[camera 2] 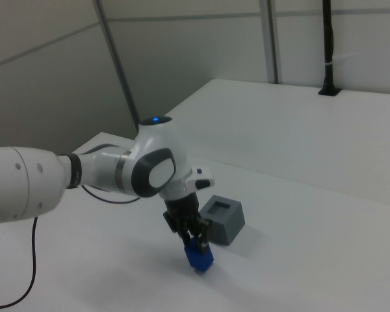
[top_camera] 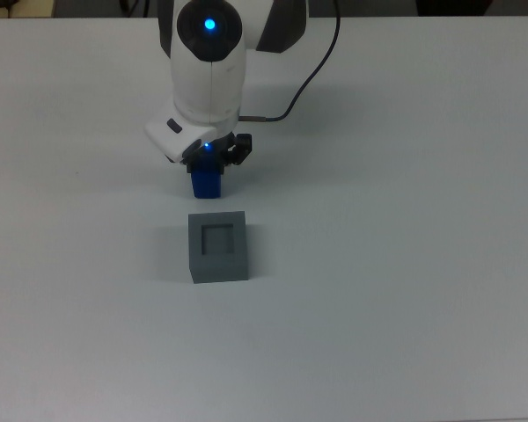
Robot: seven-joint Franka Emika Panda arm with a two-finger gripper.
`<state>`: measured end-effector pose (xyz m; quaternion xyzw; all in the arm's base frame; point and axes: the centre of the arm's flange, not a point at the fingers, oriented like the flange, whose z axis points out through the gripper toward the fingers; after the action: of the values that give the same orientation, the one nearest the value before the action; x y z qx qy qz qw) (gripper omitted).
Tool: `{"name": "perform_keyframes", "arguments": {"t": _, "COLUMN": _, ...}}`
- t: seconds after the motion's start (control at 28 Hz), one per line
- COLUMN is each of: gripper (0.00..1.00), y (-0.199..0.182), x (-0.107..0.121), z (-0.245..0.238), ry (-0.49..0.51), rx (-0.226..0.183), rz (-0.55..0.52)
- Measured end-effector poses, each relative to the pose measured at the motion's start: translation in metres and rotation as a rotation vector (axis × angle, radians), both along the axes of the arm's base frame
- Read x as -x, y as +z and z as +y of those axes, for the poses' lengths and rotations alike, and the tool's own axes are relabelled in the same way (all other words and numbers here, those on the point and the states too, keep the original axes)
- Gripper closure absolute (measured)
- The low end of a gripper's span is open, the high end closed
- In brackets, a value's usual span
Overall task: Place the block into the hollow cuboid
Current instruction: 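Lift the blue block and carry it above the grey hollow cube, then lower the blue block into the cube's square opening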
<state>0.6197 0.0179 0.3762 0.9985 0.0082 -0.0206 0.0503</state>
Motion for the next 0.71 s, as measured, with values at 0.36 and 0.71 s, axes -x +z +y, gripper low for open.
{"name": "perform_keyframes", "arguments": {"t": 0.36, "gripper": 0.48, "y": 0.089, "x": -0.024, "z": 0.001, "ry": -0.022, "rx": -0.021, "rz": -0.071}}
{"name": "perform_keyframes", "arguments": {"t": 0.71, "gripper": 0.48, "y": 0.086, "x": -0.059, "z": -0.004, "ry": -0.061, "rx": -0.081, "rz": -0.11}}
